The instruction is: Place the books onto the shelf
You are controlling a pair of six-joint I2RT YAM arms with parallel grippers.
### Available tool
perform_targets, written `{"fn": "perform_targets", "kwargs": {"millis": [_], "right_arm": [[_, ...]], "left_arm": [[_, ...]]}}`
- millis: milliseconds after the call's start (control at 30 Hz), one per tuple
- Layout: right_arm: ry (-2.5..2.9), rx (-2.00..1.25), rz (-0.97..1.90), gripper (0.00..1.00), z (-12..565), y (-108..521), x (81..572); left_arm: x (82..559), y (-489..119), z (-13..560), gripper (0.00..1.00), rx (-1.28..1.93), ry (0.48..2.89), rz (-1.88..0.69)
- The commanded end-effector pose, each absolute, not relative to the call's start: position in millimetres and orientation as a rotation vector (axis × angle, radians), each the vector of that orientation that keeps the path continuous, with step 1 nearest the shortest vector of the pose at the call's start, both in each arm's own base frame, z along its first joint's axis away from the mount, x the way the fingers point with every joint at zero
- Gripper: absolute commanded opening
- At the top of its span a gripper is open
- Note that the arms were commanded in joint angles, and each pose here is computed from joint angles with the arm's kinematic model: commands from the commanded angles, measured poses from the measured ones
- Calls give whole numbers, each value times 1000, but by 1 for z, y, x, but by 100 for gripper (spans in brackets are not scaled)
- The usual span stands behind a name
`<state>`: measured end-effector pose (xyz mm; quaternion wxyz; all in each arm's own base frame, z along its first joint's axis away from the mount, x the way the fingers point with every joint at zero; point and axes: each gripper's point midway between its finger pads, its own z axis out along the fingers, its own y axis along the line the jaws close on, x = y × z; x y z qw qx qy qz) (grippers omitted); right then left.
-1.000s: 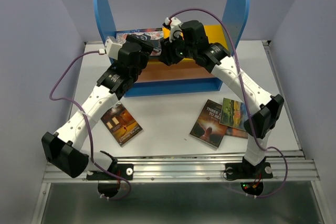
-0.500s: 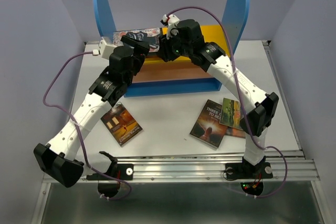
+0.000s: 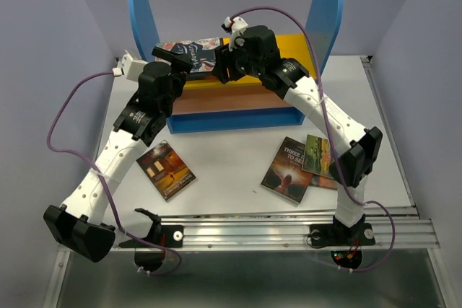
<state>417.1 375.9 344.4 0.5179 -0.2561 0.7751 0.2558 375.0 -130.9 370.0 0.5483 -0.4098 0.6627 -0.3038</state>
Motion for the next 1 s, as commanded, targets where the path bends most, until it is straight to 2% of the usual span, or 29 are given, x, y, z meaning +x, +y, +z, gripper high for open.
{"fn": "perform_targets", "kwargs": {"millis": [0,67,167,200,233,300,333,433,467,533,567,700,833,967], "right_arm": [[1754,-491,571,60,389,362,421],[1738,-469,563,62,402,351,412],[1773,-444,555,72,394,335,398],[1747,-424,573,73,410,324,385],[1787,-435,563,77,393,320,378],[1802,-451,578,94,388,310,361],[1823,-448,583,100,381,297,345],[1820,-366,632,100,386,267,310],[1883,-344,613,100,356,258,302],[1892,-211,634,100,355,230,278],[1961,-145,627,100,326,221,270],[2065,6,598,100,286,185,237],[2188,153,628,100,234,176,216],[2368,265,442,100,174,148,196]], "left_arm": [[374,-128,381,98,-920,1562,-706],[372,-124,383,98,-924,1551,-696],[371,-115,387,98,-928,1529,-661],[372,-113,390,98,-924,1516,-658],[372,-113,389,98,-908,1524,-647],[370,-119,393,99,-858,1549,-672],[369,-122,392,99,-840,1566,-675],[358,-134,384,99,-754,1631,-726],[348,-136,386,99,-728,1634,-758],[333,-152,365,99,-645,1719,-827],[318,-159,351,99,-604,1760,-871],[282,-181,325,99,-520,1809,-957],[246,-229,251,99,-380,1997,-1018],[220,-273,199,99,-156,2169,-1073]]}}
